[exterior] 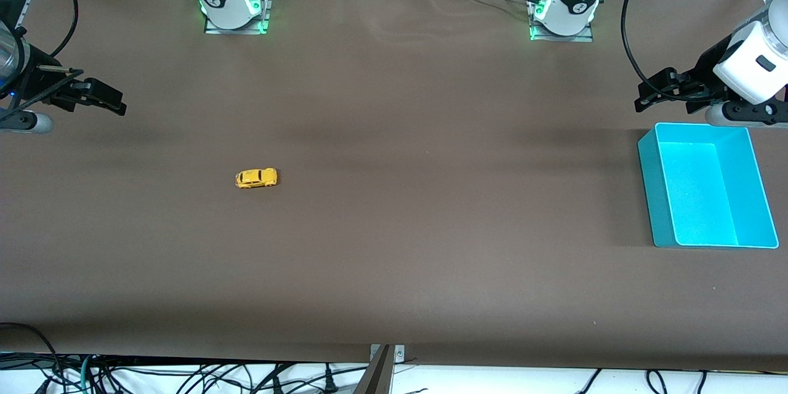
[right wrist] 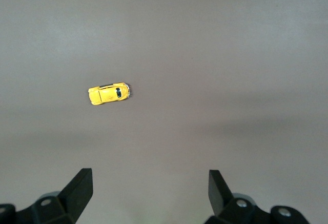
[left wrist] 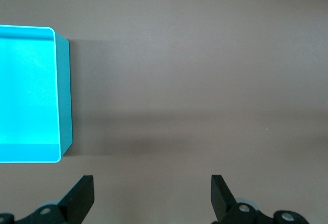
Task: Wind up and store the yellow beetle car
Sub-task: 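Move the open right gripper down over the yellow beetle car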
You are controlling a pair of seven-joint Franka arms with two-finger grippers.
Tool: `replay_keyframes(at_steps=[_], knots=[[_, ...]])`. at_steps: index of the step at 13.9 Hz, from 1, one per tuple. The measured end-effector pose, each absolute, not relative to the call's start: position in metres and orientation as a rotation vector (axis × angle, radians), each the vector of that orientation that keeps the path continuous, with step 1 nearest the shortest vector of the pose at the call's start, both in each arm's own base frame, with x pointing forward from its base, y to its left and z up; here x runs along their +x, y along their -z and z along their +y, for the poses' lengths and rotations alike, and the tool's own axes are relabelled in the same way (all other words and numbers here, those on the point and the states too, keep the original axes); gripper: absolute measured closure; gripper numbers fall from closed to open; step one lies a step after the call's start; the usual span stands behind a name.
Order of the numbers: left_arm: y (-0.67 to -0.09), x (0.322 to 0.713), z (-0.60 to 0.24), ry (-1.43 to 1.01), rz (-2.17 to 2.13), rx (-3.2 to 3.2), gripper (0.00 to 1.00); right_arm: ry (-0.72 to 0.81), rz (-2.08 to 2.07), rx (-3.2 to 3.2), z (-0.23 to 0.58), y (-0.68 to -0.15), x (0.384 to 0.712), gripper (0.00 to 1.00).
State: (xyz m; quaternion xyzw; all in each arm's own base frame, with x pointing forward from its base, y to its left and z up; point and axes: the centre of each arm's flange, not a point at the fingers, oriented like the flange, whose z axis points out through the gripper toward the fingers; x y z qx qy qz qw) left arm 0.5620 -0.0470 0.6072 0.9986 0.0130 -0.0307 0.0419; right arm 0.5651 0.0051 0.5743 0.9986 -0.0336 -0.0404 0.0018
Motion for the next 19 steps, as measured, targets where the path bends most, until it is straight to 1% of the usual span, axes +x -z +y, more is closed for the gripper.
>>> replay_keyframes(at_steps=[9,11,15,19], knots=[[-0.607,0.562,-0.046,0.094,0.041,3.056,0.00,0.177,-0.116,3.129,0.001,-0.566,0.566,0.00],[-0.607,0.562,-0.046,0.094,0.042,3.056,0.00,0.202,-0.059,3.129,0.008,-0.561,0.566,0.00],[-0.607,0.562,-0.046,0.094,0.043,3.056,0.00,0.282,0.282,3.113,0.050,-0.533,0.574,0.00],[-0.607,0.562,-0.046,0.095,0.043,3.056,0.00,0.377,0.748,3.044,0.084,-0.490,0.582,0.00]])
